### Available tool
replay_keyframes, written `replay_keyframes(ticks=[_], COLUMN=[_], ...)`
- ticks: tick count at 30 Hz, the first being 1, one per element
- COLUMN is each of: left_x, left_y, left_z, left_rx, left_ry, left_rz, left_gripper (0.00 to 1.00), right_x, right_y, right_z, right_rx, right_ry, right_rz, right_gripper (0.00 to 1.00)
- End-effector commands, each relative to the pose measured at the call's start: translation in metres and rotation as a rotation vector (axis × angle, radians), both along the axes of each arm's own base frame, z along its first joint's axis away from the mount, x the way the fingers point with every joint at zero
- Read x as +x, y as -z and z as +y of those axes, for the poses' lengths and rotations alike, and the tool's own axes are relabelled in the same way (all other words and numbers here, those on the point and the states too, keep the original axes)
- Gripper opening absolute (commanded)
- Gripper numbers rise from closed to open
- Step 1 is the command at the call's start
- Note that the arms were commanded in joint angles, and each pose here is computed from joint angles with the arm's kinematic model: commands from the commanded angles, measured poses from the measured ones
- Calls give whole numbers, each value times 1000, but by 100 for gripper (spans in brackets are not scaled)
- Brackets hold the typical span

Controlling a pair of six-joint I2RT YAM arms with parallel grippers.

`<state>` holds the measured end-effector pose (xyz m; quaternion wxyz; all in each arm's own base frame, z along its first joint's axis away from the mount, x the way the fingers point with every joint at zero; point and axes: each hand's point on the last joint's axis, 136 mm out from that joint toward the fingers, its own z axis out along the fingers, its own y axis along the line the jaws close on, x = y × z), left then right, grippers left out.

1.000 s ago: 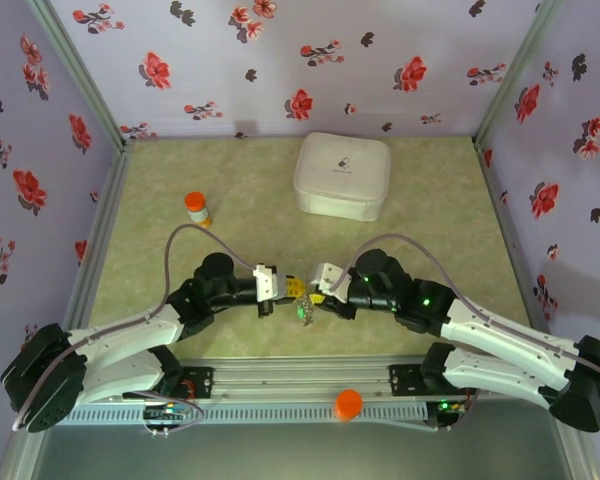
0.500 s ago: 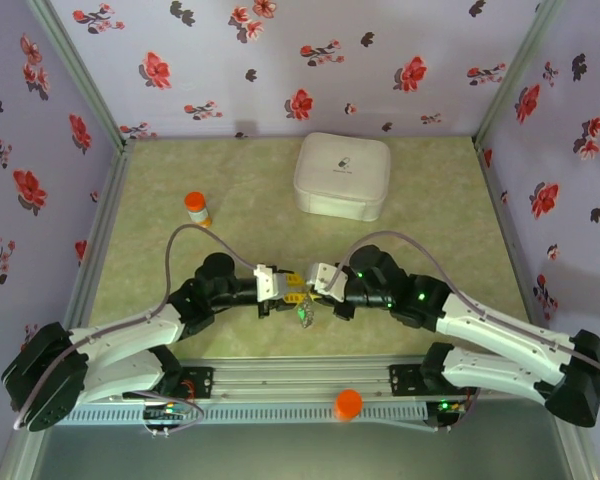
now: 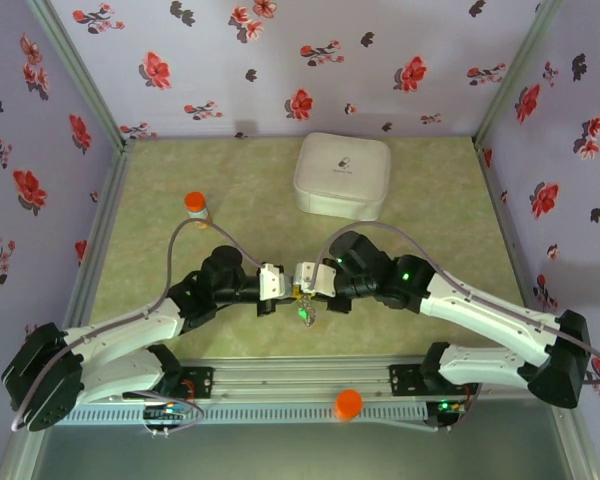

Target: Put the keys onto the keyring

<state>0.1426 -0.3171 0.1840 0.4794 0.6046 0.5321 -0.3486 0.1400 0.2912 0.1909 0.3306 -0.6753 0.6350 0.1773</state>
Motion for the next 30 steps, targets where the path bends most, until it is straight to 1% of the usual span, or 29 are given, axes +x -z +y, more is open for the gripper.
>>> replay_keyframes(ticks=[1, 5, 7, 9, 11, 16, 21, 26, 30], left_x=[2, 0, 0, -1, 0, 1, -1, -2, -2], left_y=[-12, -14, -15, -18, -22, -30, -31, -29, -29], left_z=[-3, -2, -1, -2, -2, -3, -2, -2, -2], left_rx=[-22, -50, -64, -84, -107, -161, -184, -181, -183], left_ry=[4, 2, 1, 1, -2, -11, -8, -9, -6], left_rz=[-31, -43, -50, -56, -65, -69, -56, -54, -54], left_gripper=[0, 0, 0, 0, 0, 0, 0, 0, 0], right_x=[-1, -1, -3, -2, 2, 8, 6, 5, -2], right_y=[-15, -20, -19, -16, -12, -1, -4, -15, -22], right_z=[3, -7, -11, -14, -15, -16, -11, -13, -12], right_rx=[45, 175, 207, 214, 222, 235, 264, 294, 314], right_ry=[-5, 46, 60, 90, 130, 195, 178, 166, 129], right_rz=[-24, 48, 65, 66, 80, 79, 82, 51, 57], right_gripper=[14, 31, 38, 41, 42, 43, 40, 34, 28])
